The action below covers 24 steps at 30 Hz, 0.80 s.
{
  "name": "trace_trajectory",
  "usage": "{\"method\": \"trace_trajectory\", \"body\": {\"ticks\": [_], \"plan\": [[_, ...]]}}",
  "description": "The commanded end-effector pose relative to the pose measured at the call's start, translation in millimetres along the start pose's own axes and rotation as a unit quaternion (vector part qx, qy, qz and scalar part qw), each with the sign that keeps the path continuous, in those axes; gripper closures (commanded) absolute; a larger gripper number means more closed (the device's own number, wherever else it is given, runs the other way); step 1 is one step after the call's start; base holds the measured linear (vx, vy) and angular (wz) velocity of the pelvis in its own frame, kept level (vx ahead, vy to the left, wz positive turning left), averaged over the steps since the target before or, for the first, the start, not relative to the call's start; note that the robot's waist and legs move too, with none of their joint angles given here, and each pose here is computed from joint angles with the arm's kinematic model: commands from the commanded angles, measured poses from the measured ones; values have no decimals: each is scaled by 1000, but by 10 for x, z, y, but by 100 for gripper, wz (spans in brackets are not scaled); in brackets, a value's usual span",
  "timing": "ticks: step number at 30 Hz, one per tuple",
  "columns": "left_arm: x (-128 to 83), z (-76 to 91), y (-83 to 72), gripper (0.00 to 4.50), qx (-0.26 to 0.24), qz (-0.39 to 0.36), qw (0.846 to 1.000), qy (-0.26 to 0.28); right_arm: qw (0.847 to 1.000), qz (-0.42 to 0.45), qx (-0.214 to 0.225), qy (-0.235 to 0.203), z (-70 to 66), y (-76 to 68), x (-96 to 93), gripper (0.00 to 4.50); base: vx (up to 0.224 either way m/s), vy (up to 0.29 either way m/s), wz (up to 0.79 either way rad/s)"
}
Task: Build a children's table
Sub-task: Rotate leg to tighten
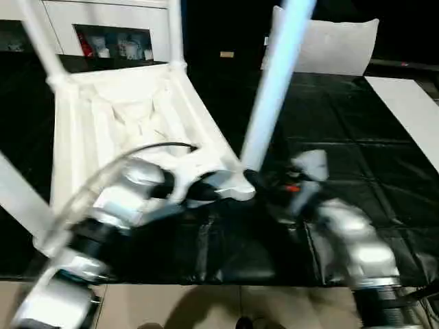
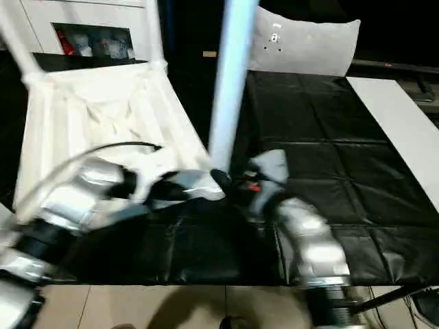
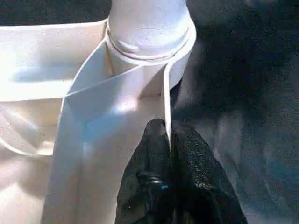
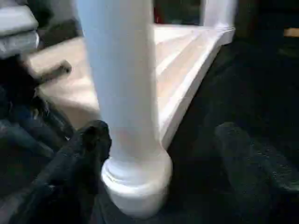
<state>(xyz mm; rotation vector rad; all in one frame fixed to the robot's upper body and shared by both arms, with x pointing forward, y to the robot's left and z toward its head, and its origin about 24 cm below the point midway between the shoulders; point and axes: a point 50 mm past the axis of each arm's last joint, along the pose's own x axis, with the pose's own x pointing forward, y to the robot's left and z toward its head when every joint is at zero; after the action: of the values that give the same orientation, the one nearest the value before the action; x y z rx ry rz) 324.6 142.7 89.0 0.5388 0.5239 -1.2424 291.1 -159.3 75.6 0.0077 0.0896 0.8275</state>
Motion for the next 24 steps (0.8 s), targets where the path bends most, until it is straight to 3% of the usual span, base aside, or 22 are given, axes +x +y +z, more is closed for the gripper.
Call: {"method": "trace_trajectory", "body": {"ticks": [1, 8, 14, 17, 24], "plan": [[20, 1, -42, 450, 29, -45, 998, 16, 999, 48, -6, 0, 50, -6, -9, 31, 0, 0, 0], [-90, -10, -110, 450, 102, -149, 983, 33, 977, 200, -36, 67, 43, -39, -66, 31, 0, 0, 0], [-64, 59, -157, 450, 111, -182, 977, 13, 971, 225, -39, 74, 47, -29, 11, 31, 0, 0, 0], [-47, 73, -157, 450, 117, -186, 975, 11, 966, 245, -31, 75, 40, 10, 62, 31, 0, 0, 0], [-56, 60, -148, 450, 129, -197, 972, 16, 946, 313, 17, 84, -2, 107, 182, 99, 0, 0, 0]]}}
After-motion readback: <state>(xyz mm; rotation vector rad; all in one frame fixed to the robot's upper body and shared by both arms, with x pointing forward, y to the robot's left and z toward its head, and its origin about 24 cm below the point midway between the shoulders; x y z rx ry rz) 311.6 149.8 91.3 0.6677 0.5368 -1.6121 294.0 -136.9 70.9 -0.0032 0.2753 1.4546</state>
